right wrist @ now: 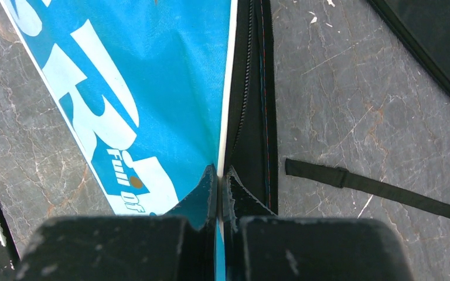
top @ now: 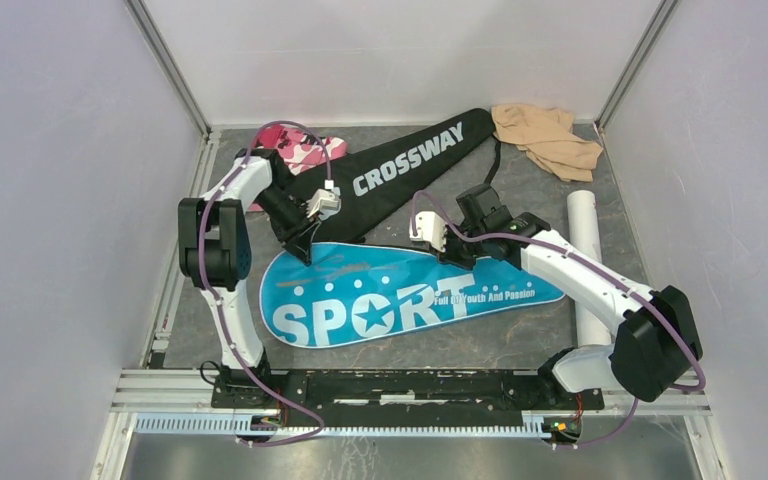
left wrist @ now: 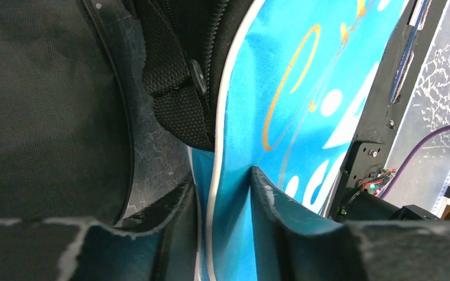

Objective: Pack up the badminton gear
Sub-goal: Adjust the racket bag at the center of the board.

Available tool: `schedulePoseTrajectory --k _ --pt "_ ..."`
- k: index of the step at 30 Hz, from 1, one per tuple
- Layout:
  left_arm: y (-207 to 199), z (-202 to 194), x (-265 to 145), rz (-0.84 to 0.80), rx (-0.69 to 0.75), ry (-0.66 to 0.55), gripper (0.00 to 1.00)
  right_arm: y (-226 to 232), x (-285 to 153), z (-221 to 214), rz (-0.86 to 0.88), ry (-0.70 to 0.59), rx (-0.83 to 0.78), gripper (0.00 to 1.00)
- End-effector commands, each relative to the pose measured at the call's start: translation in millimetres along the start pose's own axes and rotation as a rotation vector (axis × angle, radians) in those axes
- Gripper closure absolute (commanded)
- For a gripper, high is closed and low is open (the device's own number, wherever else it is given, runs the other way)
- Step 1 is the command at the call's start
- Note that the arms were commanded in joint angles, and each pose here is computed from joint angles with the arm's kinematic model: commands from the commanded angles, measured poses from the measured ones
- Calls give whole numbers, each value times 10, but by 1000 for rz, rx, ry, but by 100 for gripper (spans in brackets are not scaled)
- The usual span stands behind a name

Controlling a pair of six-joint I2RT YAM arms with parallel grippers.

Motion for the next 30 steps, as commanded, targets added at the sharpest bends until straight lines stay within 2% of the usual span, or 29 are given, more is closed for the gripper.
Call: schedulePoseTrajectory --k 1,5,6,8,11,20,27,30 --pt "-131 170 -114 34 20 -45 69 -29 -58 105 -46 -60 -21 100" --pt "-272 331 -387 139 101 -64 96 -16 -55 81 -50 -47 -19 97" --pt "-338 373 -455 164 131 -73 98 -20 -59 78 -55 -40 -20 95" --pt "-473 427 -552 203 197 -88 98 -39 -69 72 -71 -25 -21 91" --pt "-735 479 -643 251 335 -98 98 -82 -122 109 -105 -10 -31 78" --pt "-1226 591 -768 473 658 -65 98 -168 -443 301 -220 -43 -75 25" --pt "-1466 678 -911 650 857 -101 98 -136 -758 404 -279 -53 -117 4" --pt "-1495 728 -957 663 878 -118 98 -98 -790 360 -255 -25 -119 2"
Point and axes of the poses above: each gripper's point midway between its finger pads, its own x axis out along the fingers, its own y axis along the line the jaws close on, z = x × y, the point moved 10 cm from there along -x, back along the fingers, and after that the axes turned 2 degrees about x, right-handed, at the moved point
